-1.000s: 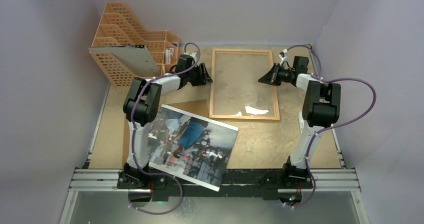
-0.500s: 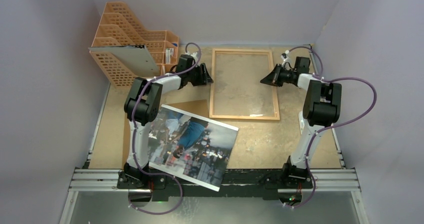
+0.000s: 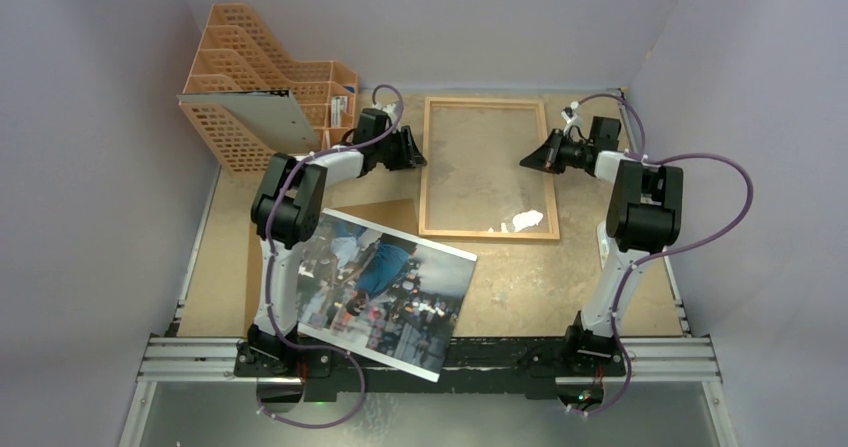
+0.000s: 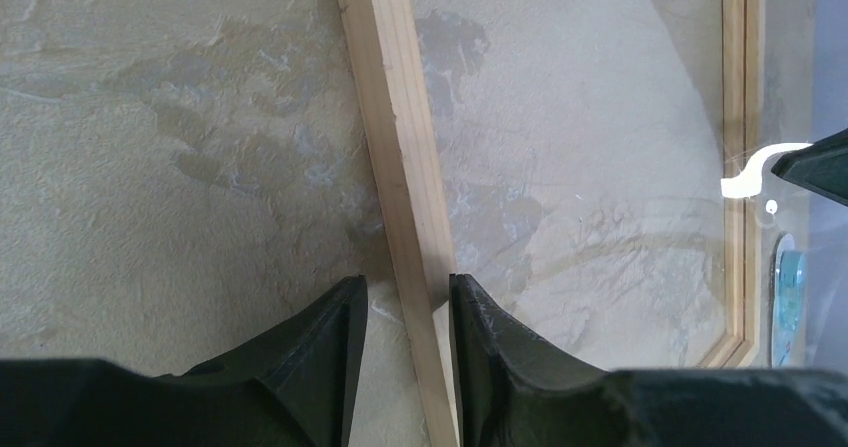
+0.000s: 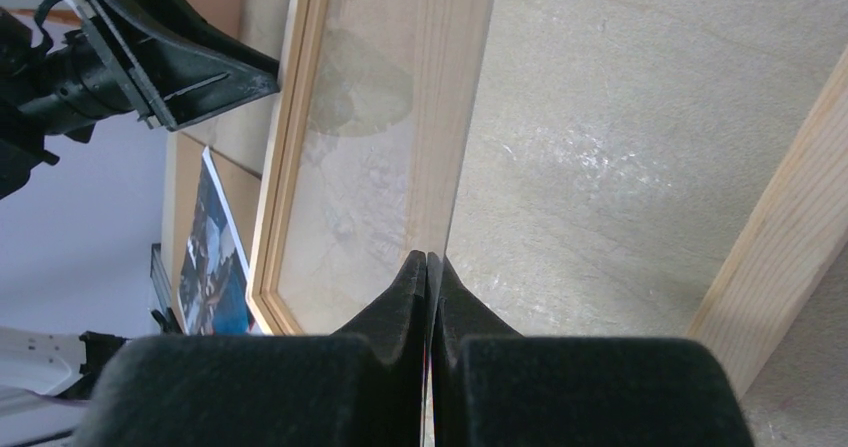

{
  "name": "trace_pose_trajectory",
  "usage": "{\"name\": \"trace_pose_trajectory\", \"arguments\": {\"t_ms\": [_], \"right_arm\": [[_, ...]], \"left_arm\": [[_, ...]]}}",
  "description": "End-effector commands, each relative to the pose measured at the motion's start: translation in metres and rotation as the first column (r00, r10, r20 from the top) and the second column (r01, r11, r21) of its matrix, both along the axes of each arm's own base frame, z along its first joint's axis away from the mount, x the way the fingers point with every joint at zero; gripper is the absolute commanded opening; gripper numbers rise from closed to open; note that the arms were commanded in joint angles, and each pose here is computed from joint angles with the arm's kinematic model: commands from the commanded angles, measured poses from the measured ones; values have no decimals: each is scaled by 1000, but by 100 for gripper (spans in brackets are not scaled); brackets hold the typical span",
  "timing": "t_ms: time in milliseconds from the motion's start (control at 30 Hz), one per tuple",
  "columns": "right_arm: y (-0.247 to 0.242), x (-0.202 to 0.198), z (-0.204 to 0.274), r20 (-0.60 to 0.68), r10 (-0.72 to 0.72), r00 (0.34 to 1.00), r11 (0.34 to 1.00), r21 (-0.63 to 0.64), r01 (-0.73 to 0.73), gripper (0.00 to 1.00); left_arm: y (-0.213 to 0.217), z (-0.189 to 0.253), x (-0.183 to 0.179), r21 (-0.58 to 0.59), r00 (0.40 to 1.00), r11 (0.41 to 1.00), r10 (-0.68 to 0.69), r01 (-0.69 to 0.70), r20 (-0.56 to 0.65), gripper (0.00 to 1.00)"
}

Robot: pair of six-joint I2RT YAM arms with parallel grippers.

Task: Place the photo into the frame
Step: Place the photo frame item in the photo frame.

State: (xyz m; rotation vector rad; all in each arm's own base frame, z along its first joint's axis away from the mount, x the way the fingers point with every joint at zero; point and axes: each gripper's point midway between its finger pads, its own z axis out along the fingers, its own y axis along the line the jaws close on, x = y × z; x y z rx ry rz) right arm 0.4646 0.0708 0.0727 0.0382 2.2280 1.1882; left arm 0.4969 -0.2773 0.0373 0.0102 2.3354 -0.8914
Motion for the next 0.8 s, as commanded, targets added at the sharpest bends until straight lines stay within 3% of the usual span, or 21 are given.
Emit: {"name": "trace_pose_trajectory", "arguments": {"t_ms": [0, 700, 767], "right_arm": [[8, -5, 30, 118, 71, 991, 997, 33, -75, 0], [14, -6, 12, 49, -14, 999, 999, 49, 11, 0], [15, -6, 12, 43, -13, 999, 999, 48, 11, 6]], "left_arm": [[-6, -3, 2, -5, 1000, 1000, -24, 24, 0, 36], [-12, -7, -1, -46, 999, 998, -35, 34, -20, 31], [-14, -6, -1, -43, 999, 998, -37, 37, -15, 32]]}}
